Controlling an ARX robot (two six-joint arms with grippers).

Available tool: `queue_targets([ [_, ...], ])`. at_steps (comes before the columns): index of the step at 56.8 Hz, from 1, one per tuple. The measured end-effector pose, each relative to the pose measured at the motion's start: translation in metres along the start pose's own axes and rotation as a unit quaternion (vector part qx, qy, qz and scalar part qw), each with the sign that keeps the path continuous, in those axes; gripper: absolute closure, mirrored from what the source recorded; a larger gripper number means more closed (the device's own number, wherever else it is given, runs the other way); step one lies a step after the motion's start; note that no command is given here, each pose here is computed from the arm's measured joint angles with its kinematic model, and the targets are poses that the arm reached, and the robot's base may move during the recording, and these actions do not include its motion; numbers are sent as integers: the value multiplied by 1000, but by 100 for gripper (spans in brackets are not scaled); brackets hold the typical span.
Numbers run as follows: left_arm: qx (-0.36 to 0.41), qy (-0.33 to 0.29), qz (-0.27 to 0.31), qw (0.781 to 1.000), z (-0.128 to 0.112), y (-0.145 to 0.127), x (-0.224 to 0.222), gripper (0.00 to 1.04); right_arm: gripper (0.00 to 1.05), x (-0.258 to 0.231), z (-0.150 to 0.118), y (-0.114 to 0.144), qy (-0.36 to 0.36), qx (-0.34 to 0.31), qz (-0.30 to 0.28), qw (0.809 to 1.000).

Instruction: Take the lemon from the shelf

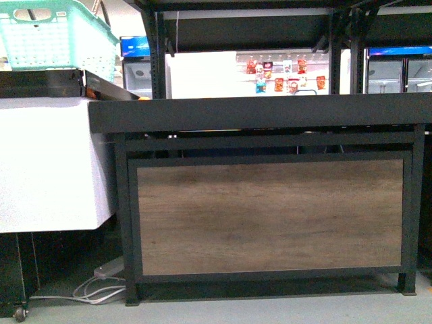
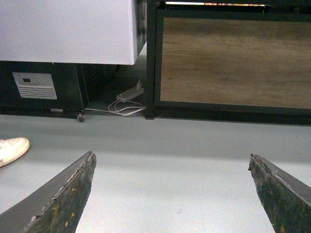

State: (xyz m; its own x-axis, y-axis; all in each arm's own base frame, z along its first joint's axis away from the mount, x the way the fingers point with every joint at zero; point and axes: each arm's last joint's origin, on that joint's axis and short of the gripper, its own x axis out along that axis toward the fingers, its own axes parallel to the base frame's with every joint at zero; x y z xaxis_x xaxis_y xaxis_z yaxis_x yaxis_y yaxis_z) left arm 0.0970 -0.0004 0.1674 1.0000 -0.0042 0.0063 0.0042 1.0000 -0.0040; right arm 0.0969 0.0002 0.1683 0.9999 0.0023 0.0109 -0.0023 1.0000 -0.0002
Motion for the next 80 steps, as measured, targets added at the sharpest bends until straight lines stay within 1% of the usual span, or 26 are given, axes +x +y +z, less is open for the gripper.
queue_targets([
  [80, 0, 0, 0, 1000, 0, 0, 0, 8, 7, 0, 0, 0, 0, 0, 0, 1000],
])
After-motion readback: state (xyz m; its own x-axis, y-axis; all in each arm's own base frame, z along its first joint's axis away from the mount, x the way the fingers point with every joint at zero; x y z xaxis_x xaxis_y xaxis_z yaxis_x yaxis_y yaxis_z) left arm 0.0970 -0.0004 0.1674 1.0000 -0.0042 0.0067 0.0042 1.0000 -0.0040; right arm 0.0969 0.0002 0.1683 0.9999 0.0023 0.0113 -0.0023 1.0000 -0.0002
